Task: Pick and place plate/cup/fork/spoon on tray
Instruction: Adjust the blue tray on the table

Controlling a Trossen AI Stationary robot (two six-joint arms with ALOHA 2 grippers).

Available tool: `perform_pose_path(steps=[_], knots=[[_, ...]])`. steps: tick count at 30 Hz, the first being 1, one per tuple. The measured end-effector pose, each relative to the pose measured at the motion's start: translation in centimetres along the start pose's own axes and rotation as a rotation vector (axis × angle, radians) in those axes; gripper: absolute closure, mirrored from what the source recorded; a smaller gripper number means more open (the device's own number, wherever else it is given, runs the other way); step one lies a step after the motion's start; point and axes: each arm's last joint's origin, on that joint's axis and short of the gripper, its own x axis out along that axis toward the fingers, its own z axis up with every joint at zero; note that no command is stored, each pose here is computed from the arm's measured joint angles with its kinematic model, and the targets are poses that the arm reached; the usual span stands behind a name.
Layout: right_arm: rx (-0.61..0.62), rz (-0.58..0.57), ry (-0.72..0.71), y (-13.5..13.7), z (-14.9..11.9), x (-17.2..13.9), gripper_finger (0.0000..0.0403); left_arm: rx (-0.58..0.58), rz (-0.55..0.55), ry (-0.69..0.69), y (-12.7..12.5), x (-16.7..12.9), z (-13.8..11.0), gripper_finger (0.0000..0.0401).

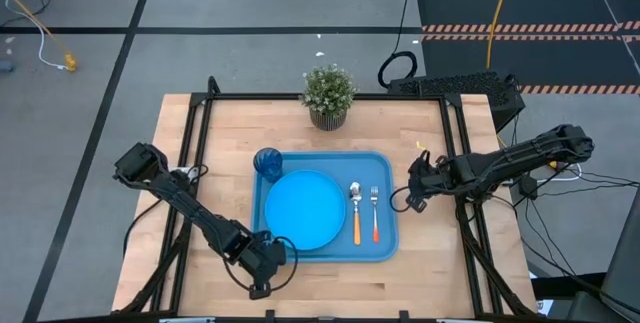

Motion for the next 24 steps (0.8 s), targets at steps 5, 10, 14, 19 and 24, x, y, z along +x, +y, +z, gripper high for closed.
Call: perform_pose_path(steps=[5, 10, 14, 19, 24], knots=[[-0.095, 0.220, 0.016, 1.9, 0.0, -0.3, 0.0403, 0.048, 0.021, 0.012, 0.3, 0.0, -0.1, 0.0400], [-0.168, 0.347, 0.023, 3.6, -0.7, -0.7, 0.0403, 0.130, 0.065, -0.059, 0.5, -0.9, 0.5, 0.0400], [-0.269, 0.488, -0.016, 5.9, -1.4, -1.0, 0.0403, 0.148, 0.112, -0.106, 0.9, -2.9, 0.8, 0.0400], [-0.358, 0.618, -0.098, 9.1, -2.2, -0.9, 0.0403, 0.136, 0.110, -0.113, 1.3, -4.6, 1.0, 0.0400], [-0.368, 0.563, -0.003, 11.2, -4.2, 0.7, 0.0403, 0.154, 0.066, -0.009, 1.7, -4.6, 0.7, 0.0400]])
